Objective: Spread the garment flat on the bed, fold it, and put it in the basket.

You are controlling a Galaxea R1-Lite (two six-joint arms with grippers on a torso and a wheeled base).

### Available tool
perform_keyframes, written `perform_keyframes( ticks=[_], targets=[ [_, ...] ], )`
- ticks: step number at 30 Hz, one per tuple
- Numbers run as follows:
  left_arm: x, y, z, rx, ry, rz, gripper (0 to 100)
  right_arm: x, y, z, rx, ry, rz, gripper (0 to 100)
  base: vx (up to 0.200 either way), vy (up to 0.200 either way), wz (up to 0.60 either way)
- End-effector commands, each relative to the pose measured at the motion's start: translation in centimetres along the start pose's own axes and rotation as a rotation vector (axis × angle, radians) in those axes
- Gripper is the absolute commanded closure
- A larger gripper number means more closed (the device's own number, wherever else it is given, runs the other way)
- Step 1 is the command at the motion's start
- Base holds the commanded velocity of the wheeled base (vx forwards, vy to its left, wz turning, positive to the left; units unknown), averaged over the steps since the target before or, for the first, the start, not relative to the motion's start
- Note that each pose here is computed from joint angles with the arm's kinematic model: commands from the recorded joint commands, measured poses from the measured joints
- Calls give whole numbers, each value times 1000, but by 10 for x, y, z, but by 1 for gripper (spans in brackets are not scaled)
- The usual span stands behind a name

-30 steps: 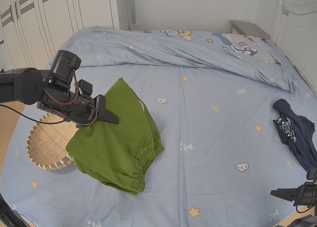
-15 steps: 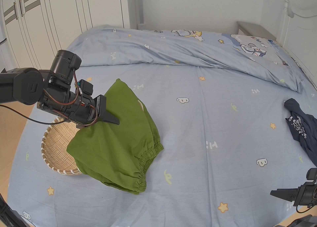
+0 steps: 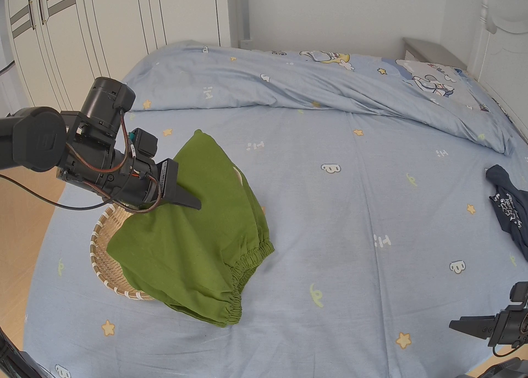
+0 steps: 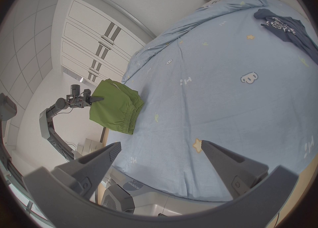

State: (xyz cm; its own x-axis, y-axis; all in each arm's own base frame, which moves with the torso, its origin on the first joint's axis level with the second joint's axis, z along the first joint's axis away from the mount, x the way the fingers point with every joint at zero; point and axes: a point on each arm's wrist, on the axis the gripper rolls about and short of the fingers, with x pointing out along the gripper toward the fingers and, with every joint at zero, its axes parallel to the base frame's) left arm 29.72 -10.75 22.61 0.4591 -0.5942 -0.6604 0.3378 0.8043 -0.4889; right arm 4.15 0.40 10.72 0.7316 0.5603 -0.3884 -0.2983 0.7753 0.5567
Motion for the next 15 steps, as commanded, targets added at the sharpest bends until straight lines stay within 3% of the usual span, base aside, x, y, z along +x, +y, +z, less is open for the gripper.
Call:
perform_keyframes(
  ticks=[1,9,15],
  targets=[
    [-16,-20,14,50,-45,-31,100,-2,2,-2,-15,-4,9,0,0,0,0],
    [-45,-39,40,24,-10,-19,100,-3,4,-2,-20,-8,10,0,0,0,0],
    [-60,-29,45,-15,-30,-46,100,-3,4,-2,-19,-7,8,0,0,0,0]
  ],
)
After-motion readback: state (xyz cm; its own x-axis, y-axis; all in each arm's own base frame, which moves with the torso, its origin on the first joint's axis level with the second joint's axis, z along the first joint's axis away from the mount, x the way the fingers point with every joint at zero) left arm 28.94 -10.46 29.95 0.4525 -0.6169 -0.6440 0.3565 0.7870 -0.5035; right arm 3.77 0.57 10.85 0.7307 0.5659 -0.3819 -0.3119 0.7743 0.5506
